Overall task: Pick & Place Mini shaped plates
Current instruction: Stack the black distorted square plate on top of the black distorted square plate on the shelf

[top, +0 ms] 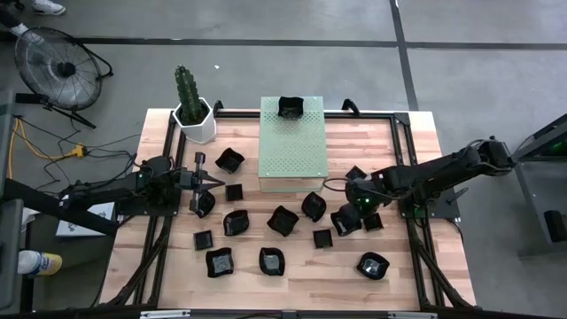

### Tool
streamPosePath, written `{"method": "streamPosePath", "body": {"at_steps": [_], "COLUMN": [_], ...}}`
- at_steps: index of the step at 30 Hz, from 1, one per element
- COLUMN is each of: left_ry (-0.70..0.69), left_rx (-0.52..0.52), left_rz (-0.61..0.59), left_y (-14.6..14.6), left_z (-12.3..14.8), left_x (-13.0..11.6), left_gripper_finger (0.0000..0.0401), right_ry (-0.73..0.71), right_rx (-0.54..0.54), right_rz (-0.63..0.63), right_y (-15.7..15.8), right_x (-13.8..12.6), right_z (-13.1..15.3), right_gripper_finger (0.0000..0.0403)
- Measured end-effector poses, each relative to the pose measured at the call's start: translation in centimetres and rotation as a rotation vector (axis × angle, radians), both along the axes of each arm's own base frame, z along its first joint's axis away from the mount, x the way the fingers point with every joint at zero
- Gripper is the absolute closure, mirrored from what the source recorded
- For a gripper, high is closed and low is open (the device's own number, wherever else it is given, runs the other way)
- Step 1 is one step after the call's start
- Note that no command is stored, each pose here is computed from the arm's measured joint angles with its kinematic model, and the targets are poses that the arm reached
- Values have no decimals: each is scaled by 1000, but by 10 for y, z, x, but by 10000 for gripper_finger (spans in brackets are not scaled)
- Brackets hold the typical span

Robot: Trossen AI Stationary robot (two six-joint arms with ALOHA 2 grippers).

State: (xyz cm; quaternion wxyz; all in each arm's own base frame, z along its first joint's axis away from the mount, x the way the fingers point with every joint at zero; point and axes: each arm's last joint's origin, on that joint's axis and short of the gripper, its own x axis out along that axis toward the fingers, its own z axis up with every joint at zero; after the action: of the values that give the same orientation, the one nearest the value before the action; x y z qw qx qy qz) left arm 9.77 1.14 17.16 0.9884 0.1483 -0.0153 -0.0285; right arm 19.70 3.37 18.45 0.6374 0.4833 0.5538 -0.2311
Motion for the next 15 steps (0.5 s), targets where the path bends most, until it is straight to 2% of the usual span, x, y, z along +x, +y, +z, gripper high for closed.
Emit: {"method": "streamPosePath", "body": {"at_steps": [5, 15], "left_ry": [0, -1], "left_rx": [0, 0], "left_rz": [0, 1], "left_y": [0, 0], "left_z": [0, 0], "left_x": [0, 0], "left_gripper_finger": [398, 398], "right_ry": [-70, -249], "right_rx": [26, 32], "right_rz": [2, 17], "right_y": [0, 1], "right_x": [-2, 5], "right_z": [14, 69], "right_gripper_finger": [402, 403]}}
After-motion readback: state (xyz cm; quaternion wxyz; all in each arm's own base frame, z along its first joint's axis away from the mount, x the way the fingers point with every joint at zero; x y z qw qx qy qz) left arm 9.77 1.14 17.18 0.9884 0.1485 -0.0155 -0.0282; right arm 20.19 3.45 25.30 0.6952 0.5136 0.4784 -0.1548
